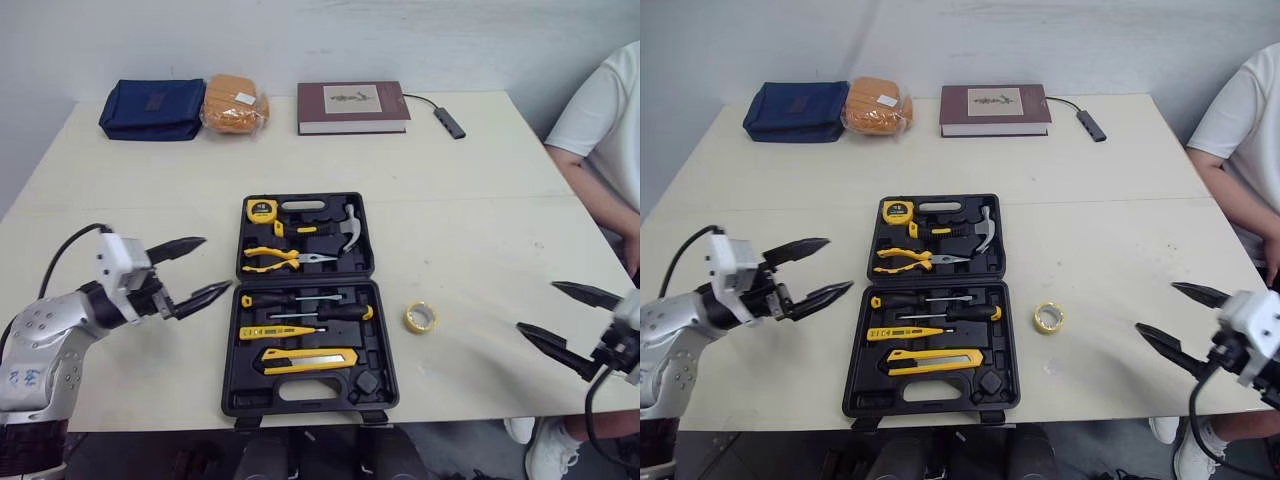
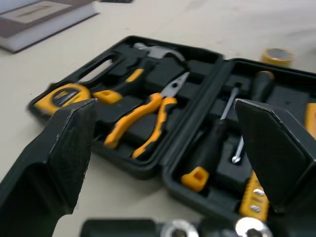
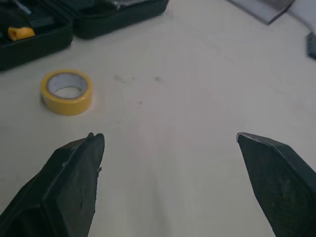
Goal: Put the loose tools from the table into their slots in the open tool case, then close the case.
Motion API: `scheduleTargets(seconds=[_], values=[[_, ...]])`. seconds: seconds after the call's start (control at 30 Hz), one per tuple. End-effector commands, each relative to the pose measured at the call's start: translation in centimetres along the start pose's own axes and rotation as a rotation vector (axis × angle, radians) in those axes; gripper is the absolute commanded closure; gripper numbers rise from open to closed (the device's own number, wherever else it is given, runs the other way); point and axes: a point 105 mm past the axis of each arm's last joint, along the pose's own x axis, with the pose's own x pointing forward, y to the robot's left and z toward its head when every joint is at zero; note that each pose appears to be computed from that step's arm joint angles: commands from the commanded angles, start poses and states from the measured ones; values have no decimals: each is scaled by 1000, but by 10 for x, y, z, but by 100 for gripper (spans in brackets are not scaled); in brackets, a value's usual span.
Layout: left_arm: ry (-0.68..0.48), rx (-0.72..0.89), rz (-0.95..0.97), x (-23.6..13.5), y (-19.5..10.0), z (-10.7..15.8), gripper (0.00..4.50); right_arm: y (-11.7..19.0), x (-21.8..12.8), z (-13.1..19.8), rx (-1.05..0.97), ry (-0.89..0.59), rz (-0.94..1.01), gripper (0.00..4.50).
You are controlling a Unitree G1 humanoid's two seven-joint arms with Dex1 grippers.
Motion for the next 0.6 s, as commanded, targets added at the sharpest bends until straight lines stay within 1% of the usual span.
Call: scheduleTargets(seconds=[0.03,0.1,0.17,0.2,0.27,0.37,0.5,0.6], values=[[-35,67,-239,28,-36,16,6,15,22,39,-48,50,204,0],[-43,92,-290,35,-44,18,6,19,29,50,-69,87,263,0],[-53,96,-286,38,-44,19,6,22,34,56,-56,105,296,0],[-63,79,-300,42,-47,20,6,29,40,57,-46,164,363,0],[-94,120,-377,46,-60,21,6,38,51,56,-109,295,445,0],[-87,90,-413,48,-63,21,6,45,61,65,-134,344,513,0],[-94,62,-441,46,-63,20,6,62,76,56,-169,419,592,0],[-80,54,-447,46,-63,17,6,66,83,50,-192,456,607,0]])
